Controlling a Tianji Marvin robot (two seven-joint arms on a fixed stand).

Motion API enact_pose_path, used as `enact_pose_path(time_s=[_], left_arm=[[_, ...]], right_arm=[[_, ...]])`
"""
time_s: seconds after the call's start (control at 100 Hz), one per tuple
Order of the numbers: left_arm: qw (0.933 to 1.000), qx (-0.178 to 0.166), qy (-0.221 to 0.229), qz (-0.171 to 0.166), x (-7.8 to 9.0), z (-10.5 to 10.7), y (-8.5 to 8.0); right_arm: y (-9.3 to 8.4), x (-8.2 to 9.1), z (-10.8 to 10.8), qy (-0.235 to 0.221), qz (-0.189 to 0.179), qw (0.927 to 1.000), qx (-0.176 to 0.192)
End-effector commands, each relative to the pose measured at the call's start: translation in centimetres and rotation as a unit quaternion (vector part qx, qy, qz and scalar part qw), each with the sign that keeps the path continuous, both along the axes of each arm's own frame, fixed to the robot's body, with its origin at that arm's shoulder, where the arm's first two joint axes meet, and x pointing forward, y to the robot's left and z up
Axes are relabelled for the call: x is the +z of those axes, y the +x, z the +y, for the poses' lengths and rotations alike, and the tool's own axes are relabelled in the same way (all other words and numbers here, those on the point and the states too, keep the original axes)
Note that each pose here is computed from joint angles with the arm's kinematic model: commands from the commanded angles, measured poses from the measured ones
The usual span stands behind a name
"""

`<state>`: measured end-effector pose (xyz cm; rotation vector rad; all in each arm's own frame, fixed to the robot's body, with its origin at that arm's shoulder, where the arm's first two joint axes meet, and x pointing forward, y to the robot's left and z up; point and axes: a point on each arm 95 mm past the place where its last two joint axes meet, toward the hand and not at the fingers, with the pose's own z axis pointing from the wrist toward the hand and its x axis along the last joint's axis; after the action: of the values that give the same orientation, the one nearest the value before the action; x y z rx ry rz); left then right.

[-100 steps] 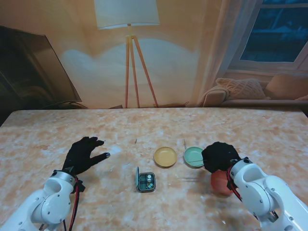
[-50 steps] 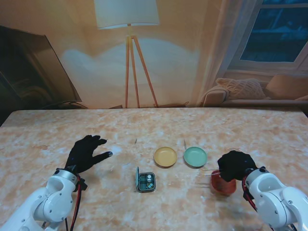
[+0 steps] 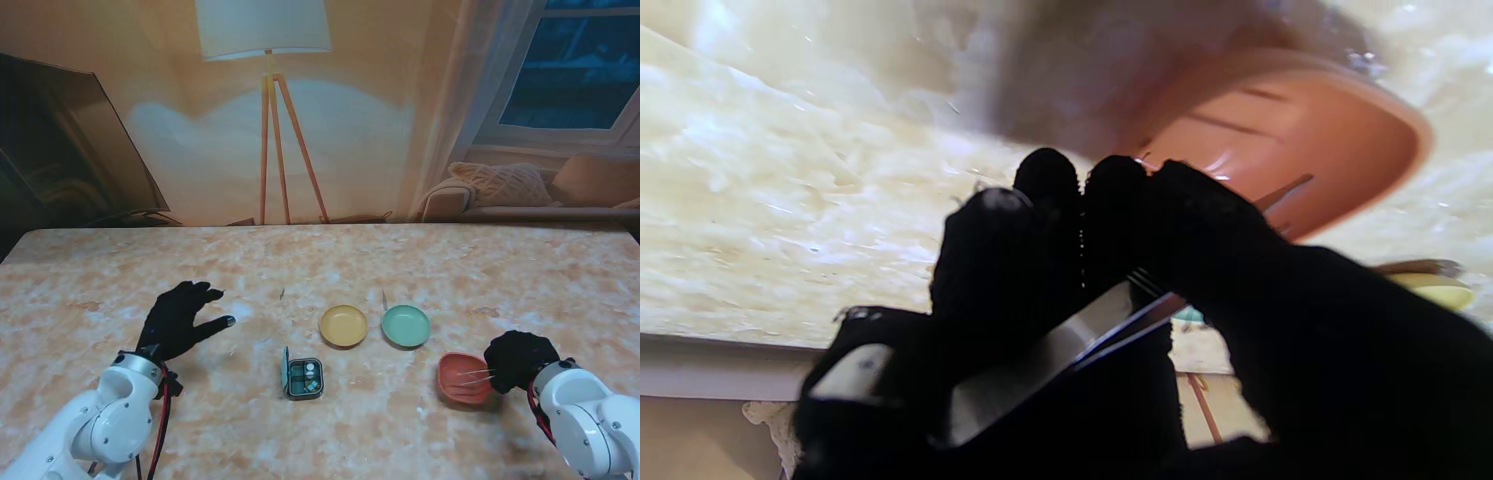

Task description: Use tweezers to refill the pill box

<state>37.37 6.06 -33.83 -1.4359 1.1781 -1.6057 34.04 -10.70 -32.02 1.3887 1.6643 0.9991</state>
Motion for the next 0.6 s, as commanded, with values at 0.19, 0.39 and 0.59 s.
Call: enact_pose_path(time_s=[0.19, 0.39, 0.59], left_arm=[[1.0000, -0.005, -0.004, 0.007, -0.2, -0.4, -0.1], [1.0000, -0.004, -0.007, 0.006, -0.5, -0.4, -0.2], [1.0000, -0.002, -0.009, 0.004, -0.6, -0.3, -0.4]], right_arm=[[0.7, -1.1, -0.2, -0.024, 0.016, 0.9996, 0.000], [1.1, -1.1, 0.0, -0.042, 0.020, 0.9989, 0.010], [1.3, -0.8, 0.2, -0.063, 0.036, 0.9972, 0.020]])
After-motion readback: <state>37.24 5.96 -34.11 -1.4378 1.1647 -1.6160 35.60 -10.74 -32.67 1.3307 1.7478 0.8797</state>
